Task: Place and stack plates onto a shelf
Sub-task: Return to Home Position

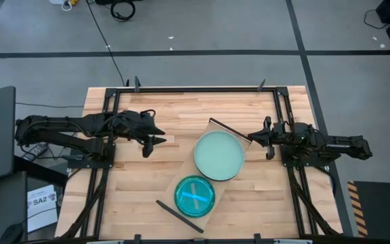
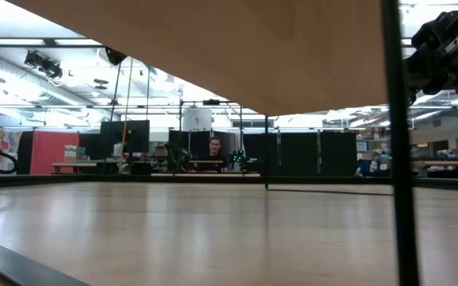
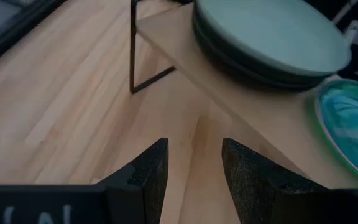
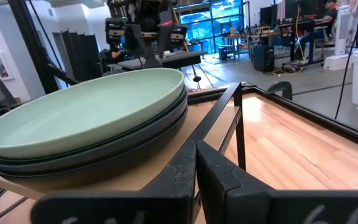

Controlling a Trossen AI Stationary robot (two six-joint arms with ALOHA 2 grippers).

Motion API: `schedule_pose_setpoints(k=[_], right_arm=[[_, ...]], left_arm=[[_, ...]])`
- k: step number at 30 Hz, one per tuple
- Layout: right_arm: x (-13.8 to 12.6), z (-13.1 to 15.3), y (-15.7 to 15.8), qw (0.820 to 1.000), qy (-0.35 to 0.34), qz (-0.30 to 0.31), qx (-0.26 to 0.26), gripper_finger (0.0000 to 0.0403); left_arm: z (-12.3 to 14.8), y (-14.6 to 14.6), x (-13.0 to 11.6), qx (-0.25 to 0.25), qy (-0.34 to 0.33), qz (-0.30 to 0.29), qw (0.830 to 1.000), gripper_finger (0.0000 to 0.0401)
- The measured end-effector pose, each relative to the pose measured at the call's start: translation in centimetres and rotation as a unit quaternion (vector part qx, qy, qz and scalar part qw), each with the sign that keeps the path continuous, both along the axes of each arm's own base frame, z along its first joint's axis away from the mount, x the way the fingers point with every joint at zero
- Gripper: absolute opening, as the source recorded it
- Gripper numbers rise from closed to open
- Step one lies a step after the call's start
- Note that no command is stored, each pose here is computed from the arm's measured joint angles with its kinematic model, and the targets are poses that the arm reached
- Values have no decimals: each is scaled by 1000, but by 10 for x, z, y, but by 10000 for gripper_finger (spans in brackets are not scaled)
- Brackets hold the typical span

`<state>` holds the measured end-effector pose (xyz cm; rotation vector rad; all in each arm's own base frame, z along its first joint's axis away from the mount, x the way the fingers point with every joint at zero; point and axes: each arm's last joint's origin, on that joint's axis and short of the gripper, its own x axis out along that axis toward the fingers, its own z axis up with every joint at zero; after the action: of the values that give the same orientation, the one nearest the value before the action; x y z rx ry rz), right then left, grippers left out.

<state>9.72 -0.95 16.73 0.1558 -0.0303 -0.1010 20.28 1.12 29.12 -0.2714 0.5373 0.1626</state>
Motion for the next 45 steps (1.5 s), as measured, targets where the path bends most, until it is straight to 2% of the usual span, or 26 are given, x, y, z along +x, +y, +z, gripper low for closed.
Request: schedule_pose_setpoints(k=[5,10,22,40,45], right_arm=[[0,0,0,1000,0,0,-1,19],[0,0,0,1000,-2,0,-1,19],[0,1,0,1000,-3,0,-1,19],[0,1,0,1000,-3,0,-1,19],[0,1,0,1000,-3,0,-1,19]], left_arm=[[17,3,-20,45,-41,-19,998,157],[35,4,-54,85,-90,-26,992,157],[43,-1,-105,100,-118,-28,988,157],[41,-8,-176,120,-191,-26,974,157],[13,-9,-185,120,-232,-21,965,157]])
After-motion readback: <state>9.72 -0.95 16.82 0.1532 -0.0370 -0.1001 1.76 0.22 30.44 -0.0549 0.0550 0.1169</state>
